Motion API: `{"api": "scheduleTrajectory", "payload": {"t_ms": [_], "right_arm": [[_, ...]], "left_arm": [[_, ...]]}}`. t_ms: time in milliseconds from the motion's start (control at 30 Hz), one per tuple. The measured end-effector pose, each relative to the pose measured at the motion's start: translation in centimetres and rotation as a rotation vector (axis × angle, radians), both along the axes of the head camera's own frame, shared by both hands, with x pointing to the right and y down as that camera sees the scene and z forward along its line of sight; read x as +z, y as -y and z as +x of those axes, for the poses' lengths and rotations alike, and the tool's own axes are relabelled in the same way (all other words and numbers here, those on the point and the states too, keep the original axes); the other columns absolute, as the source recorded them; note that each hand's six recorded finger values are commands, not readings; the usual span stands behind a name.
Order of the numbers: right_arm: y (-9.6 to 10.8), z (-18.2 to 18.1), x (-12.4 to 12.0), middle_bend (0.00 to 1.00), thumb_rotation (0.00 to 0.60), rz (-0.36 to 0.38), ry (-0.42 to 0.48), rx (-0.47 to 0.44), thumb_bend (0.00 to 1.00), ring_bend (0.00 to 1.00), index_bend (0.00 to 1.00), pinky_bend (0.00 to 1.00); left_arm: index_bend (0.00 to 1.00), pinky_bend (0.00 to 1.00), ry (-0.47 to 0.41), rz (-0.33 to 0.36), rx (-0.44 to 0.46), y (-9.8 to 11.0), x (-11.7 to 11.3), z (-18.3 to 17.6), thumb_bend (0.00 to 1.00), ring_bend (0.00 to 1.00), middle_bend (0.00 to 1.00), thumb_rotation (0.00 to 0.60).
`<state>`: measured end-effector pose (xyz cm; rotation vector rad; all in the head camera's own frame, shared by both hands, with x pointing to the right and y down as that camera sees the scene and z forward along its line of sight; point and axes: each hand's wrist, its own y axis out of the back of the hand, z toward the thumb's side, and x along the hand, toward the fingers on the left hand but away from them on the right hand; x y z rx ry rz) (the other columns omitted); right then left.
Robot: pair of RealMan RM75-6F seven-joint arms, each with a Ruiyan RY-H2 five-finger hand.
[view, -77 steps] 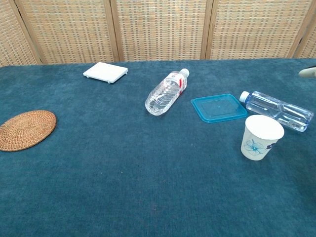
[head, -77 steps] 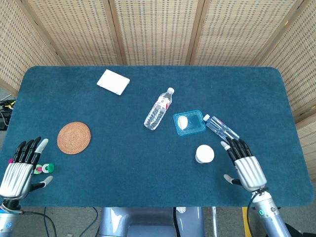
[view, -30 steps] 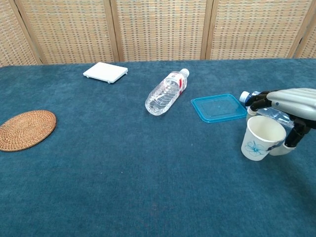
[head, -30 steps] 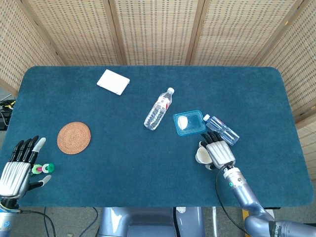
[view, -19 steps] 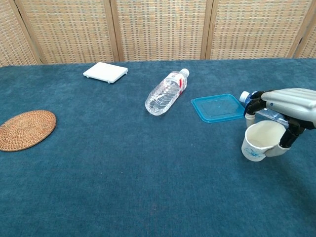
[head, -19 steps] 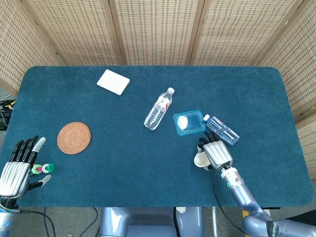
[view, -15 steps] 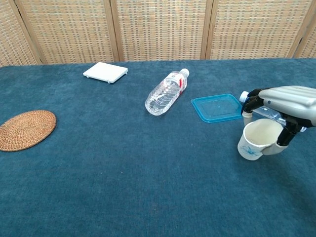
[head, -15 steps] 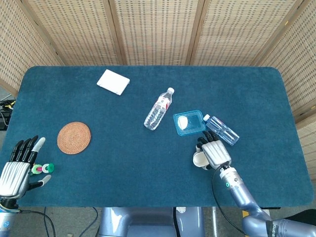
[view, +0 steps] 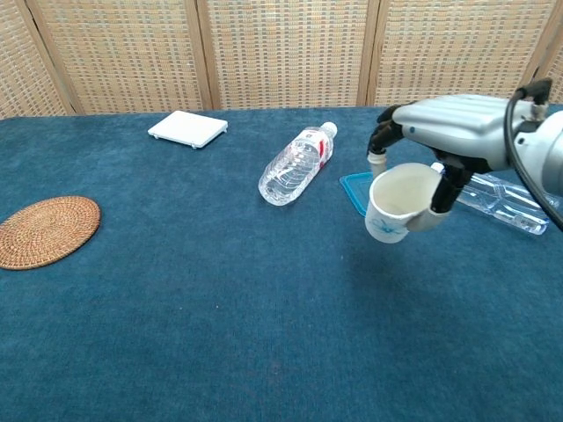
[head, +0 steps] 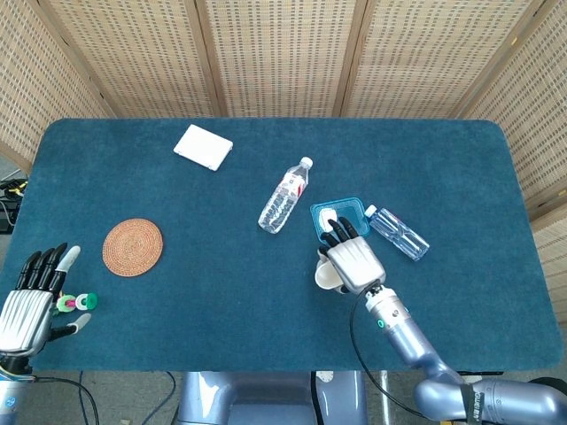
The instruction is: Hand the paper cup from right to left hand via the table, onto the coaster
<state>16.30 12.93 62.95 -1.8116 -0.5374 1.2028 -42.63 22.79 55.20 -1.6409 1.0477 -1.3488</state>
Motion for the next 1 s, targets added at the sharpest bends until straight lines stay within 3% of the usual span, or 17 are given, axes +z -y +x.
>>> {"api": "scheduleTrajectory", "payload": {"t_ms": [333,567,1000], "right_arm": [[0.5,-7.9,-0.4,0.21,0.6,-0.013,0.085,-0.084,0.08,0.0,0.45,0.0],[0.9,-12.7,1.1,0.2,0.6,-0.024,0.127,-0.118,0.08,0.0,0.45,0.0],[2.4,-17.0,4.5,0.19,0.6,-0.037,0.147,-0.112,0.08,0.0,0.43,0.0]], "left_arm": [[0.0,0.0,-0.012,-0.011,-0.016,0.3,0.3,-0.4,0.01,0.0,0.0,0.6],[0.0,0.0,-0.02,-0.022,-0.026,0.4,0.6,-0.7,0.01,0.0,0.0,0.6],[0.0,0.0,-0.022,-0.051,-0.053,0.8,1.4,-1.5,0.01,0.0,0.0,0.6]]}}
